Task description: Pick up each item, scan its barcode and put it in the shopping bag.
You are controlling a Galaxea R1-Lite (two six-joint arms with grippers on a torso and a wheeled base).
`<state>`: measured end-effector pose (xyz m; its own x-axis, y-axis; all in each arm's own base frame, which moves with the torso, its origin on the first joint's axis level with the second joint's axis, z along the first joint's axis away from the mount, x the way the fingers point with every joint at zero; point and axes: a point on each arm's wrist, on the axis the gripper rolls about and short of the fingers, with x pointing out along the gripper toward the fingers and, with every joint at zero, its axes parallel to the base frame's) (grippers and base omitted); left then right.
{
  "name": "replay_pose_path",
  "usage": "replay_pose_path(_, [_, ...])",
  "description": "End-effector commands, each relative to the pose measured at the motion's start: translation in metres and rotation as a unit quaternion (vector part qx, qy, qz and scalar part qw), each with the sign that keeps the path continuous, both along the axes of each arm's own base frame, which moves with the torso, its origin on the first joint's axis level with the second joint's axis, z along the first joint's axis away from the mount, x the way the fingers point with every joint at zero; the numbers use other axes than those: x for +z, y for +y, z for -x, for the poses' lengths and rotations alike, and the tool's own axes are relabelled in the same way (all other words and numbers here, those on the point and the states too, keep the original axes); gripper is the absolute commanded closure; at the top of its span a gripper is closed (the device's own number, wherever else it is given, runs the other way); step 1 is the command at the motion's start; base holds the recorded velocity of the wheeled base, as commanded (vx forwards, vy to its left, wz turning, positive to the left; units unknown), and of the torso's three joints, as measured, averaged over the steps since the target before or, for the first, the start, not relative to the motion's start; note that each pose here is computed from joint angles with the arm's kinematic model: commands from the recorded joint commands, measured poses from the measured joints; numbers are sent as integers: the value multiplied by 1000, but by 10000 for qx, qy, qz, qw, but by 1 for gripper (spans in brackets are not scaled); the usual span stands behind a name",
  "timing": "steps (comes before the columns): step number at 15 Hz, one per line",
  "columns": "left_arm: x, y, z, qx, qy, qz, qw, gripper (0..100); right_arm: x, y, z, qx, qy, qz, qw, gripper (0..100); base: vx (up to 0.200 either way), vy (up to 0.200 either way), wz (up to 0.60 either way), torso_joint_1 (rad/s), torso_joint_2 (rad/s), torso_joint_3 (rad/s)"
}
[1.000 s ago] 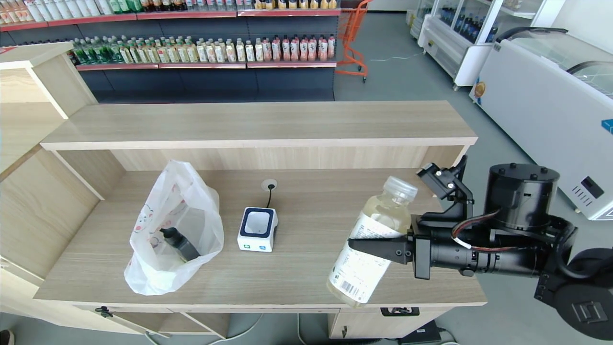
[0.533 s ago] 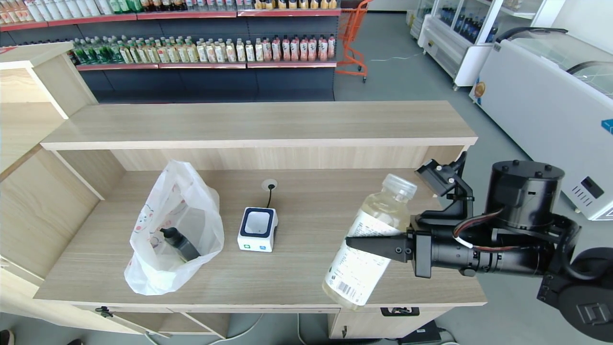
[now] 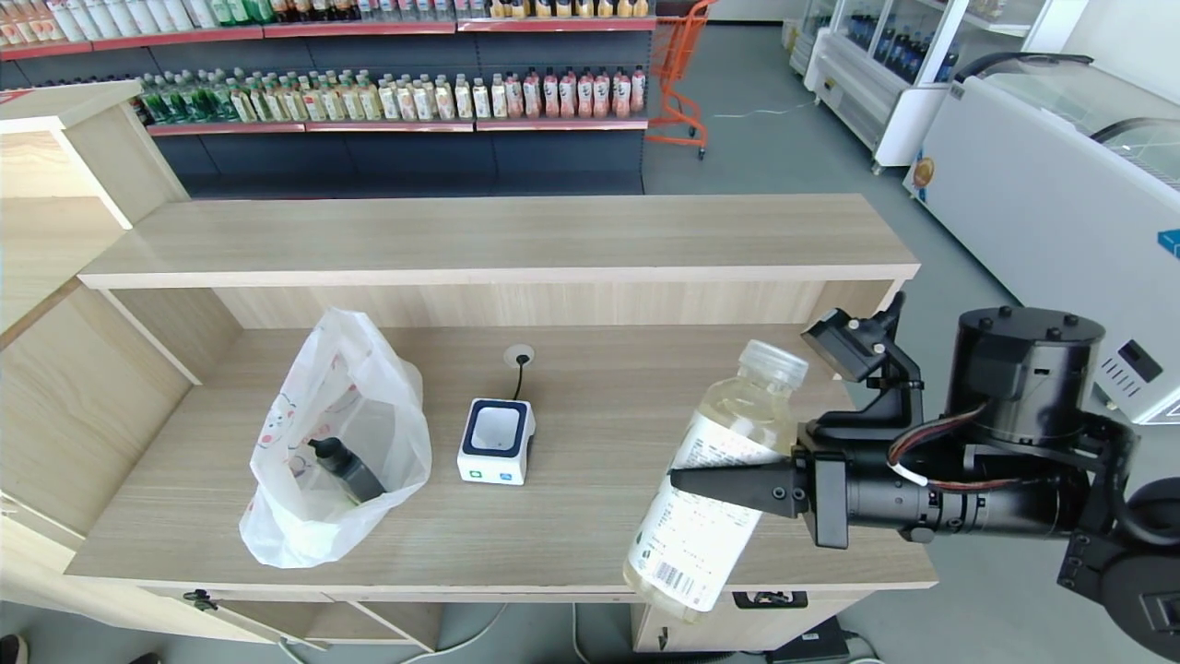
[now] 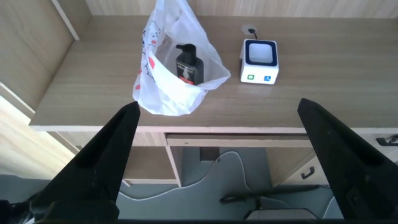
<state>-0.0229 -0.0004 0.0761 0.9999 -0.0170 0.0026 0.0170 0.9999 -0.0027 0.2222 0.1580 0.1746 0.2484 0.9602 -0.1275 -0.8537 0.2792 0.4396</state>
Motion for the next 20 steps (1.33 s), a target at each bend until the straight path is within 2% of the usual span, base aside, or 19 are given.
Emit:
replay_pose_path(1, [0,0,0,1,-3,2,10000,0,2,0,1,15,-28,-22,10000,100,0,0,0,0,0,0])
replay_pose_path(10, [0,0,0,1,-3,2,10000,0,2,-2,2,-63,-137,15,9999,100,0,0,0,0,0,0])
replay_pose_path(11, [0,0,0,1,-3,2,10000,0,3,-6,0,-225,-410,111,9988,100,0,0,0,0,0,0])
replay_pose_path(12, [0,0,0,1,-3,2,10000,0,2,-16,-8,-698,-971,373,9921,100,0,0,0,0,0,0])
replay_pose_path(14, [0,0,0,1,-3,2,10000,0,4,-31,-13,-1569,-2064,1003,9606,100,0,0,0,0,0,0])
replay_pose_path(15, [0,0,0,1,-3,2,10000,0,6,-40,-12,-1807,-2317,1126,9492,100,0,0,0,0,0,0])
replay_pose_path(17, [0,0,0,1,-3,2,10000,0,5,-56,-16,-1992,-3011,1577,9191,100,0,0,0,0,0,0])
replay_pose_path(19, [0,0,0,1,-3,2,10000,0,0,-78,-22,-1997,-3858,2282,8713,100,0,0,0,0,0,0])
replay_pose_path(20, [0,0,0,1,-3,2,10000,0,1,-81,-20,-1889,-4103,2369,8601,100,0,0,0,0,0,0])
